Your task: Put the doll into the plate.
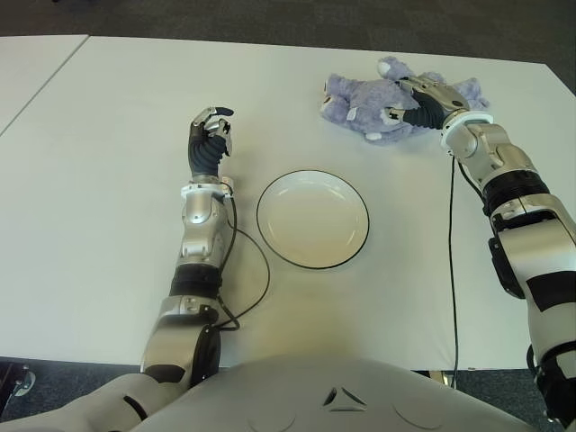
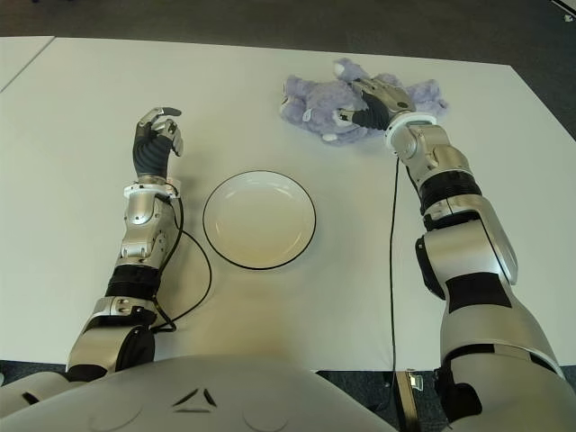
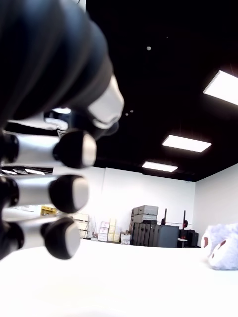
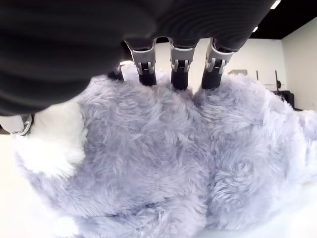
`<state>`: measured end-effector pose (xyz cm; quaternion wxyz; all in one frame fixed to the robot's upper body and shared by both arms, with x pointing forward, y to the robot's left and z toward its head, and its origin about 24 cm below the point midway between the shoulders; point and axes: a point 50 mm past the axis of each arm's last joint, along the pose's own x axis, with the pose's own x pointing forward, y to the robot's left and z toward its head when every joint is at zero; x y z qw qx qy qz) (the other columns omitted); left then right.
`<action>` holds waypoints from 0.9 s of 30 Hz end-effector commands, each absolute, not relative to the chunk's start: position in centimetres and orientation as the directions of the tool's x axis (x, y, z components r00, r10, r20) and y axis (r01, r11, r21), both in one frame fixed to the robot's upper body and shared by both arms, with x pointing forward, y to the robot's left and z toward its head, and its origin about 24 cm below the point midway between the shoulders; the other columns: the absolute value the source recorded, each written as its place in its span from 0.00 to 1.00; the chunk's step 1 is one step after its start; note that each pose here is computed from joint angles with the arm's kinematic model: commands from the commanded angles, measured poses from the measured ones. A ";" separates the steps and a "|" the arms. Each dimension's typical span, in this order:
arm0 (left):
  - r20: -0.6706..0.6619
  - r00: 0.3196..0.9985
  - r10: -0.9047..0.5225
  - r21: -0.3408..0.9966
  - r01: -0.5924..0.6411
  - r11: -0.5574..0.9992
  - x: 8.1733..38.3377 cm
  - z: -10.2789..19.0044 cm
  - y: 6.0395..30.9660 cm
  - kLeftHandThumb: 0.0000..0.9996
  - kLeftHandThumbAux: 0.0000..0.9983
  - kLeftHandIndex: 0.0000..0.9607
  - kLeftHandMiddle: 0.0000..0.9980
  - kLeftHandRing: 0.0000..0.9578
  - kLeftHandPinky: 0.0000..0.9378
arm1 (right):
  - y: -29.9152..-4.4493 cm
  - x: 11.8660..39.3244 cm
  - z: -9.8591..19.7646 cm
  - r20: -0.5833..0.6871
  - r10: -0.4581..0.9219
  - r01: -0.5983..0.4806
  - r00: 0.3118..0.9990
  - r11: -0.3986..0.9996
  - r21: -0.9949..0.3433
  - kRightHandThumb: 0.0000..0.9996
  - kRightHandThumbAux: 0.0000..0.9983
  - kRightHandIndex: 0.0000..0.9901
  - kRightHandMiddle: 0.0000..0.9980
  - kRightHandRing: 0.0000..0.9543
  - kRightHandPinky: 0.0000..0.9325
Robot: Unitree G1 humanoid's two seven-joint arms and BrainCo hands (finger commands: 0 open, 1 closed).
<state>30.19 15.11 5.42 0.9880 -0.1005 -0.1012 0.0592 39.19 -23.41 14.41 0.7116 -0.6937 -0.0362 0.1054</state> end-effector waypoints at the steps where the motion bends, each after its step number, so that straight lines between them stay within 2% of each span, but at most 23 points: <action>1: -0.019 0.985 0.170 -0.240 -0.169 0.956 27.2 0.3 14.8 0.71 0.71 0.46 0.88 0.92 0.92 | -23.0 38.3 10.8 -0.220 0.215 -0.227 0.952 0.012 -0.974 0.42 0.23 0.00 0.00 0.00 0.00; 15: -0.011 0.986 0.169 -0.240 -0.167 0.956 27.0 0.5 14.7 0.71 0.71 0.46 0.88 0.92 0.91 | -22.2 37.6 8.7 -0.299 0.259 -0.323 0.919 0.054 -0.945 0.41 0.24 0.00 0.00 0.00 0.00; 27: -0.017 0.986 0.167 -0.248 -0.166 0.954 26.8 0.6 14.7 0.71 0.71 0.46 0.88 0.92 0.91 | -21.8 36.9 6.5 -0.381 0.263 -0.428 0.887 0.154 -0.891 0.38 0.28 0.00 0.00 0.00 0.00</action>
